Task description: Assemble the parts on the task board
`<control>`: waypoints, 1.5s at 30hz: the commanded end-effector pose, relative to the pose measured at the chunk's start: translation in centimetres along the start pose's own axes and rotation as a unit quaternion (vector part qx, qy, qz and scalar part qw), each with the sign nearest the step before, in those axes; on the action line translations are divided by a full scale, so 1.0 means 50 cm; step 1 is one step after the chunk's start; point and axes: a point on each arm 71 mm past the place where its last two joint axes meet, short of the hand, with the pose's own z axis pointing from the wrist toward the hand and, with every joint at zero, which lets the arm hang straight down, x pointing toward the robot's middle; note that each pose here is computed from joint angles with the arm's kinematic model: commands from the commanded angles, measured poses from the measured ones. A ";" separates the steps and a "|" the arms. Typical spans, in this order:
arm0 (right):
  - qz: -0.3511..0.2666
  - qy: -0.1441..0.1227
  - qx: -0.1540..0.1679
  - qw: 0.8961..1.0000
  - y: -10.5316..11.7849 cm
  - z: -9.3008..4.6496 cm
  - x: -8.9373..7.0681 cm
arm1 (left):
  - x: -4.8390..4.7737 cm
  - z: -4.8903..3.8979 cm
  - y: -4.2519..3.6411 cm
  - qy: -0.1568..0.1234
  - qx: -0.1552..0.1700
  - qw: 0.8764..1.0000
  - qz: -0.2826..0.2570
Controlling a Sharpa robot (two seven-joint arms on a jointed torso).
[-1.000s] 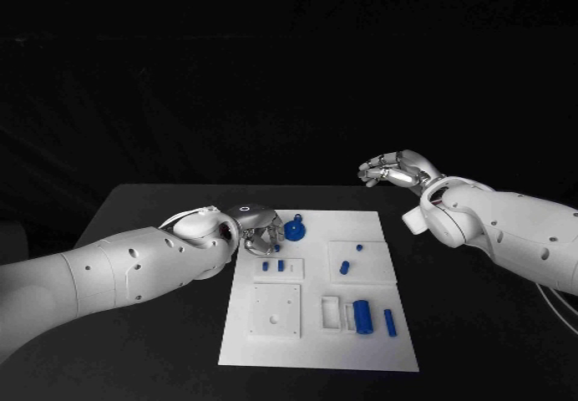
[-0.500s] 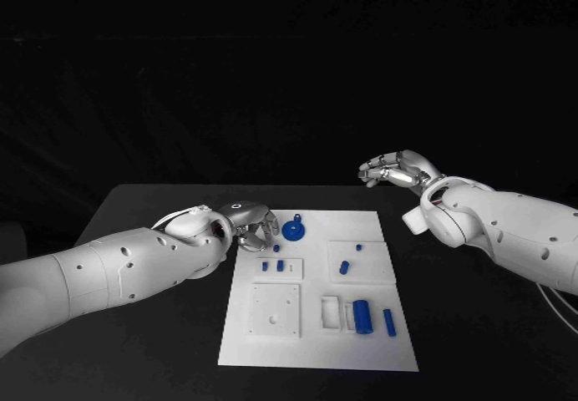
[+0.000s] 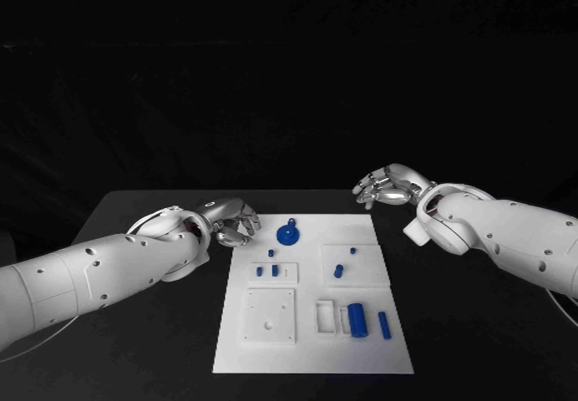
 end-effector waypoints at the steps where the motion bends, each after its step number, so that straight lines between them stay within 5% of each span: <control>1: -0.100 0.046 -0.002 0.994 -0.003 -0.009 0.013 | -0.017 -0.010 0.002 -0.037 -0.003 0.993 -0.112; 9: -0.205 0.066 -0.017 0.976 -0.001 -0.031 0.034 | -0.046 -0.039 0.007 -0.047 -0.009 0.958 -0.282; 12: -0.238 0.073 -0.021 0.968 0.000 -0.036 0.049 | -0.046 -0.048 0.001 -0.040 0.003 0.932 -0.360; 18: -0.289 0.080 -0.021 0.954 -0.001 -0.039 0.082 | -0.045 -0.055 -0.017 -0.036 0.032 0.911 -0.409; 28: -0.343 0.084 -0.013 0.935 -0.014 -0.036 0.135 | -0.043 -0.056 -0.033 -0.033 0.049 0.910 -0.411; 45: -0.347 0.091 -0.023 0.933 -0.013 -0.034 0.177 | -0.043 -0.056 -0.031 -0.035 0.045 0.910 -0.410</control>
